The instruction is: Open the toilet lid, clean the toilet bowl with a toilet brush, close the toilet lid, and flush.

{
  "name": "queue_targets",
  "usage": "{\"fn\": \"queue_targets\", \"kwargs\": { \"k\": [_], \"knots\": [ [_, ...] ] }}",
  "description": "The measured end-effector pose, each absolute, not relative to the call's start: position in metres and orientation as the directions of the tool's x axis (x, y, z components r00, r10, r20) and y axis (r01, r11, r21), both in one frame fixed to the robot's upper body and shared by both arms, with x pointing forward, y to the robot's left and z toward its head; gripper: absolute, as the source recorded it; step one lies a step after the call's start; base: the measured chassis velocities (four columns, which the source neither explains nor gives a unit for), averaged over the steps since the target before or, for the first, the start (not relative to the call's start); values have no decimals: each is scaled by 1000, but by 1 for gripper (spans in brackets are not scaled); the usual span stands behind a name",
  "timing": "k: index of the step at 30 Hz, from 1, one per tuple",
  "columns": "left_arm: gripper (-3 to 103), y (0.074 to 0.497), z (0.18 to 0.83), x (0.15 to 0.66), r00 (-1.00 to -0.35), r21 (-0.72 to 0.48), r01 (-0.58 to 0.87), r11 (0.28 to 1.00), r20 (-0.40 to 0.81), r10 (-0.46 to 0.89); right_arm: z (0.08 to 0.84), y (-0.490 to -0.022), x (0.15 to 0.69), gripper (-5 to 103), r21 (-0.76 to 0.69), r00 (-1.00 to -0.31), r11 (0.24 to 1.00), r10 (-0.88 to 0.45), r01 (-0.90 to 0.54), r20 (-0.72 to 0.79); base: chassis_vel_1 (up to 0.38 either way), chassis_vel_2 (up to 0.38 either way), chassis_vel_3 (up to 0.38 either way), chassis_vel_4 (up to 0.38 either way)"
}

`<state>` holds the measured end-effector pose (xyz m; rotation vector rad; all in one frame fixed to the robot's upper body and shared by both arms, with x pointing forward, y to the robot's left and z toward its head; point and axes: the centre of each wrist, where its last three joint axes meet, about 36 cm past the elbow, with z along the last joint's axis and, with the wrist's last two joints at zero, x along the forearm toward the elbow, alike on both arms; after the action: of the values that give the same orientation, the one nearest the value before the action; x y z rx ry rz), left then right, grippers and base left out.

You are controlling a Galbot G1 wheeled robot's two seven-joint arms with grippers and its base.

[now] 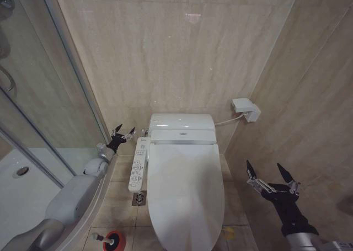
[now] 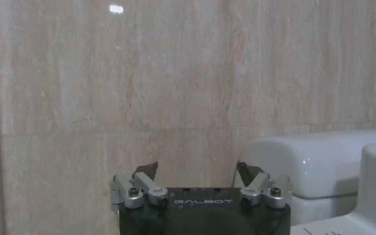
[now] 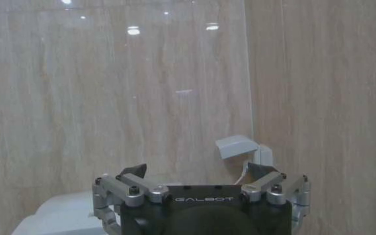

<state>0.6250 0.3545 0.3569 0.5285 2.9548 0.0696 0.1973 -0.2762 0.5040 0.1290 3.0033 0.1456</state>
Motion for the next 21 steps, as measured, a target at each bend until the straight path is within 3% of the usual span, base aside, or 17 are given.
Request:
{"fn": "queue_targets", "kwargs": {
  "k": [3,4,10,11,18,19,21],
  "knots": [
    [88,352,360,631,-927,76,345,936,-129,352,504,-276,197,100,102,-988,992,92,79,-127,0,0,0,0],
    [77,350,362,634,-926,78,347,935,-131,355,504,-276,197,100,102,-988,992,92,79,-127,0,0,0,0],
    [77,343,356,636,-914,91,379,921,-117,388,504,-276,197,100,102,-988,992,92,79,-127,0,0,0,0],
    [60,342,355,636,-913,94,383,919,-115,392,504,-276,197,100,102,-988,992,92,79,-127,0,0,0,0],
    [60,344,345,638,-897,120,416,901,-109,428,504,-276,197,100,102,-988,992,92,79,-127,0,0,0,0],
    [34,345,344,639,-895,124,420,899,-109,433,504,-276,197,100,102,-988,992,92,79,-127,0,0,0,0],
    [34,347,343,640,-892,129,425,896,-111,439,504,-276,197,100,102,-988,992,92,79,-127,0,0,0,0]
  ]
}}
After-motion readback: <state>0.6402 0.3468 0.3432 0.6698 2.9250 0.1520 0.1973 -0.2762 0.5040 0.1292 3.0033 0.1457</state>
